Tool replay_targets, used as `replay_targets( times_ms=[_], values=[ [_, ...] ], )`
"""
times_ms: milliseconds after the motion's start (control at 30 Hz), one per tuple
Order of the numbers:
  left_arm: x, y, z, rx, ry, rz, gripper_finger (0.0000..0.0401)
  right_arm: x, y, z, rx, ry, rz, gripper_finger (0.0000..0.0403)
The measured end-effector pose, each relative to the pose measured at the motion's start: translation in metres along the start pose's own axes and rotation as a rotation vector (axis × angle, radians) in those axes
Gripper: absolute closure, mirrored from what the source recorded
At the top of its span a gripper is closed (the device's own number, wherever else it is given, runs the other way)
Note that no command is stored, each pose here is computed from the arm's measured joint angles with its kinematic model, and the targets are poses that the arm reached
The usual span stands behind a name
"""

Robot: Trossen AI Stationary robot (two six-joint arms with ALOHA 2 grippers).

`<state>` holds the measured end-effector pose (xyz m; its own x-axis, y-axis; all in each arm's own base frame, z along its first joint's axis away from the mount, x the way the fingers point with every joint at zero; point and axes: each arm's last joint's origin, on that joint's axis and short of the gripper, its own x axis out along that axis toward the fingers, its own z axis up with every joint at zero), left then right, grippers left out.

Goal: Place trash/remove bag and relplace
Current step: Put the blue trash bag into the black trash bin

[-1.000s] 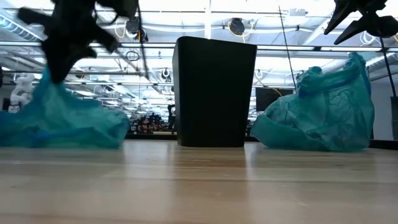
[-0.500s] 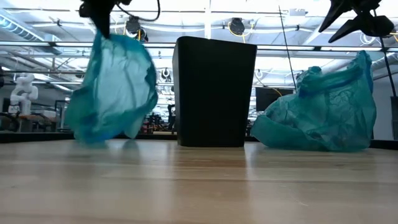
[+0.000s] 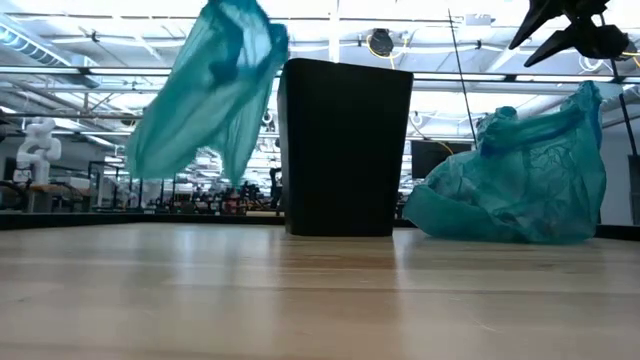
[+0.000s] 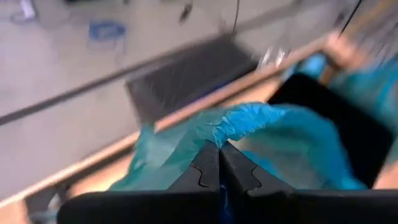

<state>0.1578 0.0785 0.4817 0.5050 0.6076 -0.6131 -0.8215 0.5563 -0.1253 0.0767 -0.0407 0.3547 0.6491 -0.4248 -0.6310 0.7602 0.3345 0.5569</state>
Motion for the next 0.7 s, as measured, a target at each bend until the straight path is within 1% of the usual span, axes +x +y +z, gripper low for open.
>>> replay_targets(
  times_ms=[100,233,433,533,600,700],
  values=[
    [-0.01,-0.001,0.017,-0.05,-0.145,-0.06,0.0401,0.002,0.002,0.002,0.0,-0.006,0.007,0.0227],
    [-0.017,-0.008,0.037,-0.101,-0.292,-0.193,0.0401,0.01,0.007,0.004,-0.001,0.007,0.001,0.0227],
    [-0.008,-0.027,0.06,-0.134,-0.41,-0.401,0.0401,0.038,0.015,0.002,-0.048,0.062,-0.004,0.0227],
    [-0.002,-0.038,0.071,-0.168,-0.465,-0.535,0.0401,0.055,0.019,-0.002,-0.07,0.082,0.003,0.0227],
    [-0.002,-0.044,0.079,-0.2,-0.515,-0.635,0.0401,0.067,0.02,-0.006,-0.079,0.084,0.018,0.0227],
    [-0.003,-0.05,0.089,-0.234,-0.597,-0.736,0.0401,0.079,0.025,-0.009,-0.083,0.069,0.063,0.0227]
  ],
)
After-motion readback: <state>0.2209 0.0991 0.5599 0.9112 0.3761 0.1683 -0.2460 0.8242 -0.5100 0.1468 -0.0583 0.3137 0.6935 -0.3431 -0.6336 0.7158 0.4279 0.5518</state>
